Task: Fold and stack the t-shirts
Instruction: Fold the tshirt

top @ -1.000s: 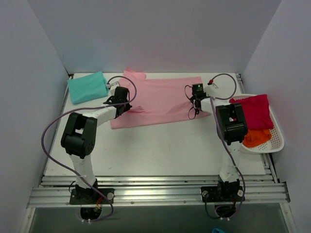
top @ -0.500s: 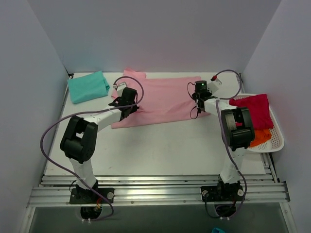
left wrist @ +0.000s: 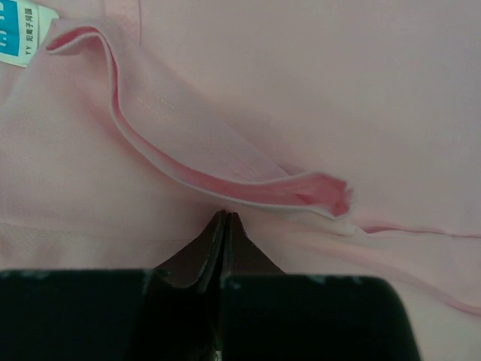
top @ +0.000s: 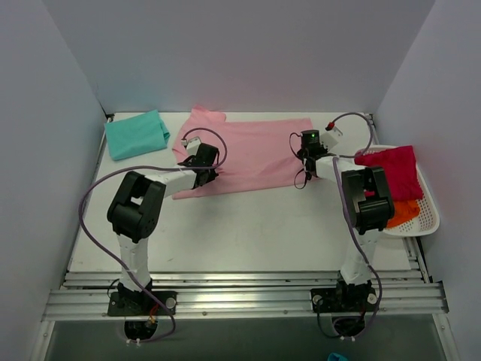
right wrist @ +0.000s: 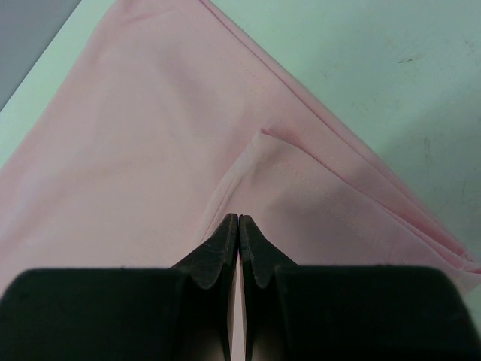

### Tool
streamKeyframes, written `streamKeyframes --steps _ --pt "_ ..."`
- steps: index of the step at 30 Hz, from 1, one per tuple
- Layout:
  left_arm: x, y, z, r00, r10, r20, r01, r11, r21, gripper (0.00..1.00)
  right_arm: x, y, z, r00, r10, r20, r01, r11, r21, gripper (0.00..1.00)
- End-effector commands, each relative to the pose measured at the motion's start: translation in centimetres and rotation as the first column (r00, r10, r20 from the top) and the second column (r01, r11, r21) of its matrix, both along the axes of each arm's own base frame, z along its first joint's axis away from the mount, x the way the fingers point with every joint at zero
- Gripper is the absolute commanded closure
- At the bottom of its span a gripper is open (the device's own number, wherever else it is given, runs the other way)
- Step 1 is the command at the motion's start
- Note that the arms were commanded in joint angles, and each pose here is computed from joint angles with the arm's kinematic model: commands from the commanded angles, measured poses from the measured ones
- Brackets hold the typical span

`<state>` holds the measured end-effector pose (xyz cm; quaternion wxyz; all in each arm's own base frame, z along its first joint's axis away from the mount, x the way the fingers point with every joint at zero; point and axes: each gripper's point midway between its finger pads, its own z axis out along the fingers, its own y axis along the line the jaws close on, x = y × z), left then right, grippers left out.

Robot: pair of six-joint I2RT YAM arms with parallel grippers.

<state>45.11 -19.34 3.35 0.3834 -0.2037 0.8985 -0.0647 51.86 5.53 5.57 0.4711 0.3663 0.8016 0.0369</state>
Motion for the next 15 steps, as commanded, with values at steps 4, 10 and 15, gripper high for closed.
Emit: streamKeyframes --steps 4,10,15 --pt "3.5 -1.3 1.5 0.996 0.029 0.079 -0.027 0.999 -0.019 0.98 0.1 -1.2 4.0 0.996 -0.033 0.077 0.034 0.999 -0.010 1.00" --pt "5.5 -1.5 2.6 0.993 0.028 0.113 -0.027 1.000 -0.012 0.98 0.1 -1.3 3.8 0.997 -0.034 0.075 0.035 0.999 -0.014 1.00" --pt "8.2 -1.6 2.8 0.990 0.021 0.138 -0.020 1.000 -0.012 0.93 0.3 -1.6 3.4 0.997 -0.037 0.072 0.038 0.999 -0.014 1.00"
